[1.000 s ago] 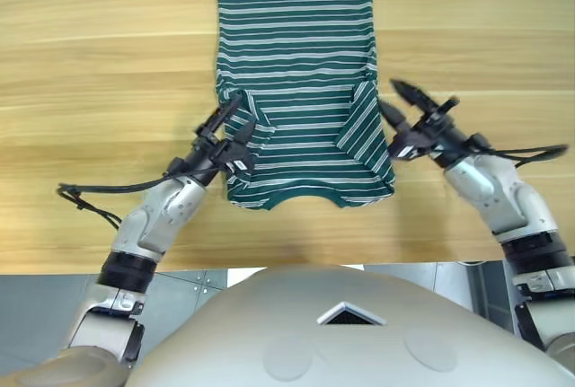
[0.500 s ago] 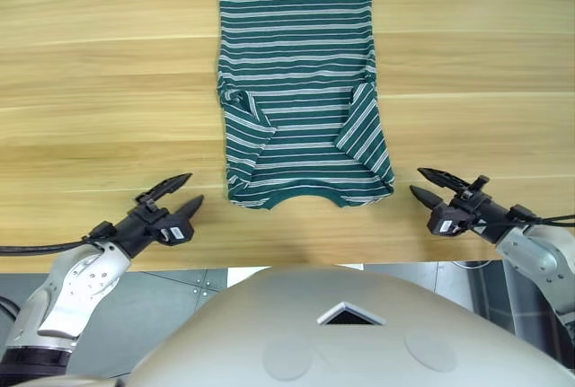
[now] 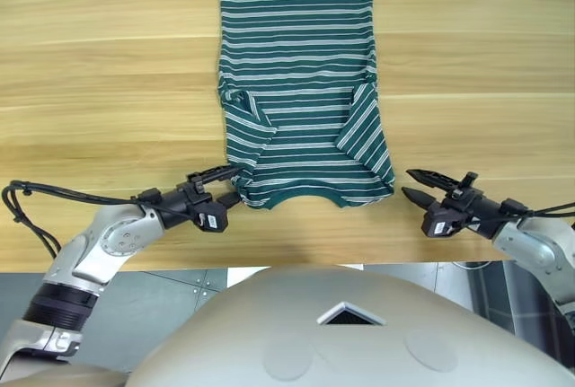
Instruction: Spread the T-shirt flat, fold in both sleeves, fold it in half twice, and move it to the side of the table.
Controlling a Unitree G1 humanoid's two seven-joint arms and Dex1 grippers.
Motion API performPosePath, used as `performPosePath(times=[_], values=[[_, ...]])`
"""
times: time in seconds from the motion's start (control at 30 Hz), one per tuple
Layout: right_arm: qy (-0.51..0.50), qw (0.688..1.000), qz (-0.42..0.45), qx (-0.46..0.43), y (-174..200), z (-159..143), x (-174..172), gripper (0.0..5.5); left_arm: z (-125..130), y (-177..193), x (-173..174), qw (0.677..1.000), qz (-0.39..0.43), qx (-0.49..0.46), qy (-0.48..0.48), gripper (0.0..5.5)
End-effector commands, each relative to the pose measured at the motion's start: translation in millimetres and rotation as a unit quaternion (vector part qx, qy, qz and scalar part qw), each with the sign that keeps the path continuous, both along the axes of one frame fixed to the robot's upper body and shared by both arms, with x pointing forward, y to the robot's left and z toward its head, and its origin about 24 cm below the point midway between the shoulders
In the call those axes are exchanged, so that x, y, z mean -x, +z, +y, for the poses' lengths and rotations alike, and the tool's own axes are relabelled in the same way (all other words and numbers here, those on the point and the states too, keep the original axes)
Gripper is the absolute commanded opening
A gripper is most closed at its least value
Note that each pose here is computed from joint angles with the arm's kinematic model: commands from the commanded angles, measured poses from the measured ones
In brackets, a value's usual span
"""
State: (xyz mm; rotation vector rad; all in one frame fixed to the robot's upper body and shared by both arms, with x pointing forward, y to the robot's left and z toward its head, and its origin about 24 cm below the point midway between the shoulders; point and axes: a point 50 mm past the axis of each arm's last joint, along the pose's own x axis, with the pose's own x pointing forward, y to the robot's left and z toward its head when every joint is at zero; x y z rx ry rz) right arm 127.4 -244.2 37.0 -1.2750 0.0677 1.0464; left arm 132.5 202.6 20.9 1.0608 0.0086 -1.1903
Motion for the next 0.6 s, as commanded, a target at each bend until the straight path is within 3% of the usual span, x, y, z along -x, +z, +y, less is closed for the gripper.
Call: performPosePath(times=[0.03,0.6], values=[[0.004,1.0,0.015,0.013,-4,-1,1,2.06,12,-23,19,0.995,0.076,-0.066,-0.006,2.72],[0.082,0.996,0.028,0.006,-5,24,-12,2.09,16,-18,24,0.994,0.091,-0.055,-0.011,0.04]])
